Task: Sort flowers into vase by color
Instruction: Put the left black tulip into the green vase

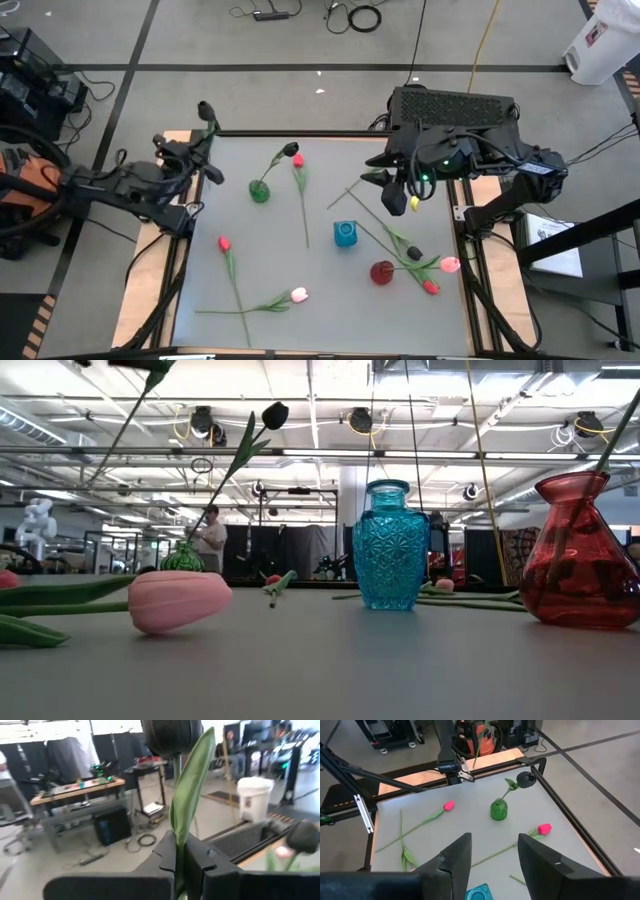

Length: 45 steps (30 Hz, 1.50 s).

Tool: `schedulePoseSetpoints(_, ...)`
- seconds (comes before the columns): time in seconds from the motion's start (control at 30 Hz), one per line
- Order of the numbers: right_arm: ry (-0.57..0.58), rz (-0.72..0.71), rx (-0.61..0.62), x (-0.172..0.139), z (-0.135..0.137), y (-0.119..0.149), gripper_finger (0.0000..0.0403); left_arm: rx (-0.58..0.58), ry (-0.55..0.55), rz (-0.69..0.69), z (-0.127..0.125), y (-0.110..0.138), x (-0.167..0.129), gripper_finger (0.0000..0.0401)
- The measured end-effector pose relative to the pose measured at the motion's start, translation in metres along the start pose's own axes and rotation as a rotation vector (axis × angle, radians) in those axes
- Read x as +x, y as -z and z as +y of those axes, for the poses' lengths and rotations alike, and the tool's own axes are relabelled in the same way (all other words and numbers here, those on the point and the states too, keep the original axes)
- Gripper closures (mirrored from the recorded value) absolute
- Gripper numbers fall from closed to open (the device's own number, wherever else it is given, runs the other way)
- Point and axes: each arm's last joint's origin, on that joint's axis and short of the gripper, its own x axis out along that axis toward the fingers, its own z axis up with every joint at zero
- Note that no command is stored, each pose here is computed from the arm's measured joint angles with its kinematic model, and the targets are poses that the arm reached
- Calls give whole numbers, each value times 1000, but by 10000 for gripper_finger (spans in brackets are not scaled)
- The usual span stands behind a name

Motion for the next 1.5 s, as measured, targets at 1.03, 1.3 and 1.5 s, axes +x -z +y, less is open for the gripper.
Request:
schedulePoseSetpoints(1.03, -1, -2, 11, -1, 0, 0, 250, -276, 31, -8, 51, 8, -14, 390)
schedulePoseSetpoints(1.3, -1, -3, 15, -1, 0, 0, 250, -227, -37, 19, 20, 23, 4, 390)
schedulePoseSetpoints(1.5, -2, -3, 18, -1, 0, 0, 250, -286, -58, 3, 4, 64, 19, 390)
